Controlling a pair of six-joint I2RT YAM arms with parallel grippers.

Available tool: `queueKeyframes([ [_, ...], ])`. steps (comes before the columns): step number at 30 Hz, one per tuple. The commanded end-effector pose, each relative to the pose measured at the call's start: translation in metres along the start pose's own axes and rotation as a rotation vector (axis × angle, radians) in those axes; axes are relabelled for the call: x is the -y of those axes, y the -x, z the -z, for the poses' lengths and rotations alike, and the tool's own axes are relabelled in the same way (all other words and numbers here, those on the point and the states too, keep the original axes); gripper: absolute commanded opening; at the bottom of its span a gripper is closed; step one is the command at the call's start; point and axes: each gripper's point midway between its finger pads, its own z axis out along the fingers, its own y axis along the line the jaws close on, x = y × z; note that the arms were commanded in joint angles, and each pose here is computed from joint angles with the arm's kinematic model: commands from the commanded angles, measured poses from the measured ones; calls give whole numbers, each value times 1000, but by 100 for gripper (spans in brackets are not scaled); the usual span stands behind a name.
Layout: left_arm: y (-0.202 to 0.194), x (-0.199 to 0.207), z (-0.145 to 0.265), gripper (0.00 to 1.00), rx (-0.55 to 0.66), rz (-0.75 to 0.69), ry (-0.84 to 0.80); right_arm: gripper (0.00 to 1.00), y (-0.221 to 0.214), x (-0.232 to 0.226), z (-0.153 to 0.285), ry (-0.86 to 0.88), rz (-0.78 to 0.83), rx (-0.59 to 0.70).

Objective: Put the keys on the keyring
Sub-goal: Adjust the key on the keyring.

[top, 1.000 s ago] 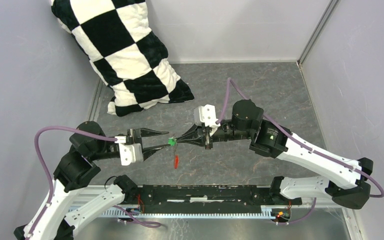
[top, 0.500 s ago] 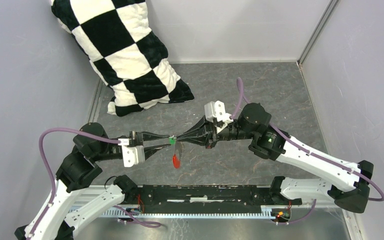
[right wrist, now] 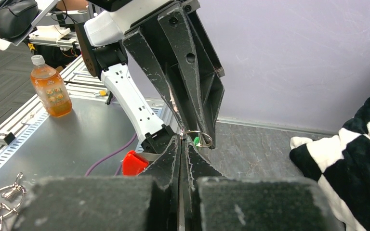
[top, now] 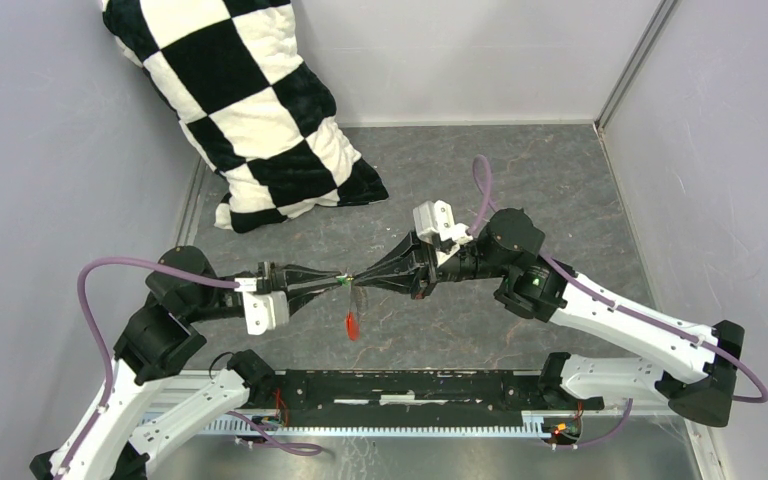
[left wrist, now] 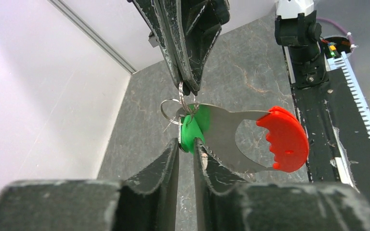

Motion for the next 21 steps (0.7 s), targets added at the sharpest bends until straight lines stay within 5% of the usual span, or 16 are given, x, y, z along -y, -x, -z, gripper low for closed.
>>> queueKeyframes([
  [1,14,-2,1,21,49,-7,2,0,22,-2,4,4,44,69],
  [6,12,-2,0,2,46,-15,6,1,21,0,6,-12,45,65],
  [21,1,-3,7,2,-16,-185,-5,0,21,7,11,-49,5,136],
])
